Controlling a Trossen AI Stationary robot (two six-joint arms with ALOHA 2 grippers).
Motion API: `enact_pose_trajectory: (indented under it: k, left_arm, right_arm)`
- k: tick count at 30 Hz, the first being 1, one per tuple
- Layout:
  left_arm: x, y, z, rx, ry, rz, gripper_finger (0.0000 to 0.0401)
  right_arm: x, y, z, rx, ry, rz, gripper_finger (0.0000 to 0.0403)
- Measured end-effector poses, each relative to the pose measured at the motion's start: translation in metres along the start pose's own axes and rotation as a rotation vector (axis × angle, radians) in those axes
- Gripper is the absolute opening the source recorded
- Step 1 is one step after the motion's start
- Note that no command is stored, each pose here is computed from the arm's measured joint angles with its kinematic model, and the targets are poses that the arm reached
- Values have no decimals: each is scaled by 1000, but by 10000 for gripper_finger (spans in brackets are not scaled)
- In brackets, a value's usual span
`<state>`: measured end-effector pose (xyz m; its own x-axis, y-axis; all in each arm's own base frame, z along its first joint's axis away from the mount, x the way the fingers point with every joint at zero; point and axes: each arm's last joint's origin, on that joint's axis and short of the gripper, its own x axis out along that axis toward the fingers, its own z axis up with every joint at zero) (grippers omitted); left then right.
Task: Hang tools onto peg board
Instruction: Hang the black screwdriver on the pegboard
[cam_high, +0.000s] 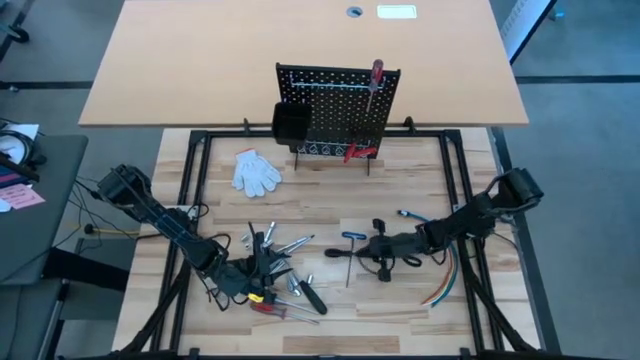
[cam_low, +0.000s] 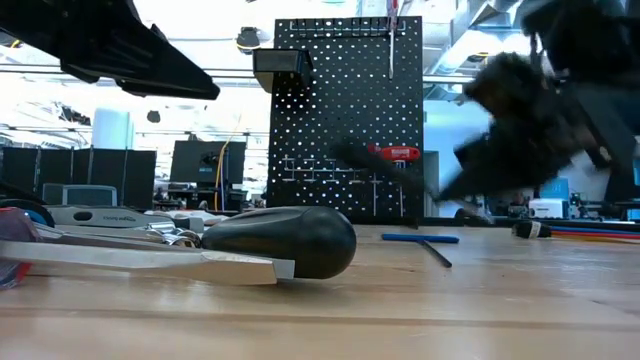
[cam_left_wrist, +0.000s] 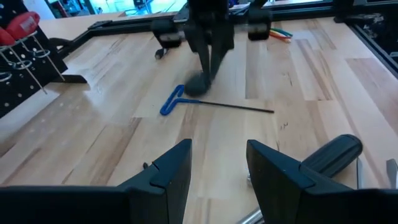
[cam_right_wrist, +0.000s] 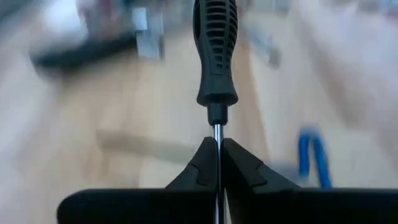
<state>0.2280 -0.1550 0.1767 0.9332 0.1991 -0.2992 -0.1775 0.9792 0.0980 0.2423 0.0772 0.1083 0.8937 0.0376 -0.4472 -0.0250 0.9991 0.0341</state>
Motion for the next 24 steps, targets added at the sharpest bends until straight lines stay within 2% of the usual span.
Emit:
enact_pose_trajectory:
  k: [4,8,12,14,19,24]
  left_arm:
    - [0,0,1,37,-9,-3,150]
    - [3,1,8,109,-50,-16,150]
    - [15,8,14,125,-60,-170,150]
    - [22,16,19,126,-85,-193,150]
    - [40,41,32,87,-168,-147,158]
    - [54,66,45,40,-268,-207,199]
  right_arm:
    - [-1,1,14,33,-144,-3,12]
    - [-6,3,34,71,-348,25,12]
    - [-12,4,49,71,-509,38,13]
    - [-14,4,51,57,-536,35,13]
    - [-14,7,51,45,-537,41,13]
    - [-16,13,50,8,-539,15,13]
